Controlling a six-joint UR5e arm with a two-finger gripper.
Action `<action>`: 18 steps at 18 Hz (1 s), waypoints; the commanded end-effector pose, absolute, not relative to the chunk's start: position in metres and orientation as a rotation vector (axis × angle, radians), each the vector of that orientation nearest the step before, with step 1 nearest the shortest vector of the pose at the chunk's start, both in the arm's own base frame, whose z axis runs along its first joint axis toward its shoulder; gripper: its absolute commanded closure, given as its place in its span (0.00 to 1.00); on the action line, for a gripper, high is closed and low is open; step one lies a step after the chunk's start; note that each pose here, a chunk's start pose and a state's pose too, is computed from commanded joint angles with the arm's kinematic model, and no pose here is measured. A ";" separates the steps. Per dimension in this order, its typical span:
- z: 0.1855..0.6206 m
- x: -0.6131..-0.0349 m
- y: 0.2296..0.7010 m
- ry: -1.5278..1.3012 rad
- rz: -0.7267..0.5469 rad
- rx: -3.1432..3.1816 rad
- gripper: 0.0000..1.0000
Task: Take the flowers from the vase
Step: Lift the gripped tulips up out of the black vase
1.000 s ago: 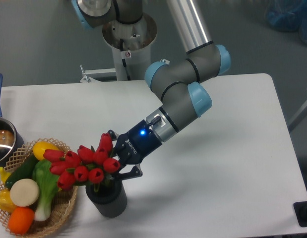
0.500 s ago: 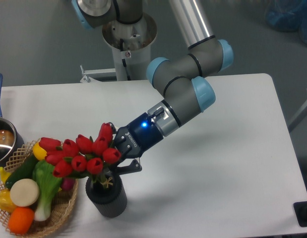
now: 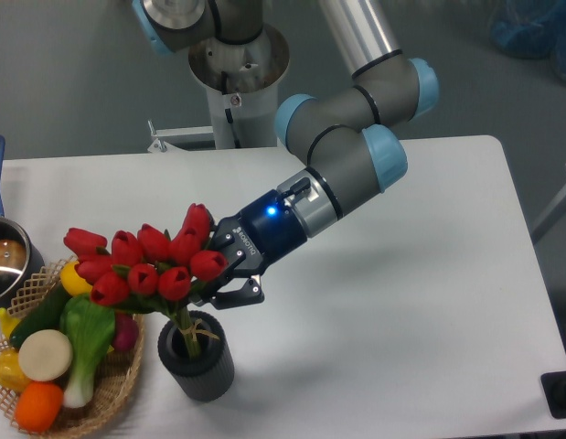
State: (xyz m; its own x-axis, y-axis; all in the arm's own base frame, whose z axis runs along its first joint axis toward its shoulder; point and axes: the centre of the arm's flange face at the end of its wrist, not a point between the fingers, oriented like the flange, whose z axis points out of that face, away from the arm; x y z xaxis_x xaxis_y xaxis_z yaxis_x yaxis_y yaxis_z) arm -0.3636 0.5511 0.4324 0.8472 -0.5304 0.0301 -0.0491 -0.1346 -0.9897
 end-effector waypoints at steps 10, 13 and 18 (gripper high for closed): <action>0.470 -0.360 0.534 0.345 -0.495 -1.702 0.64; 0.485 -0.360 0.526 0.318 -0.495 -1.705 0.64; 0.506 -0.381 0.492 0.240 -0.443 -1.723 0.64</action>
State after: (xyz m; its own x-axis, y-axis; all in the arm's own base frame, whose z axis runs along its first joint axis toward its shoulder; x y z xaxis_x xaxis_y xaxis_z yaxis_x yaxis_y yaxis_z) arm -0.3814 0.4923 0.5056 0.9036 -0.3976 0.1594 0.0838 -0.2009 -0.9760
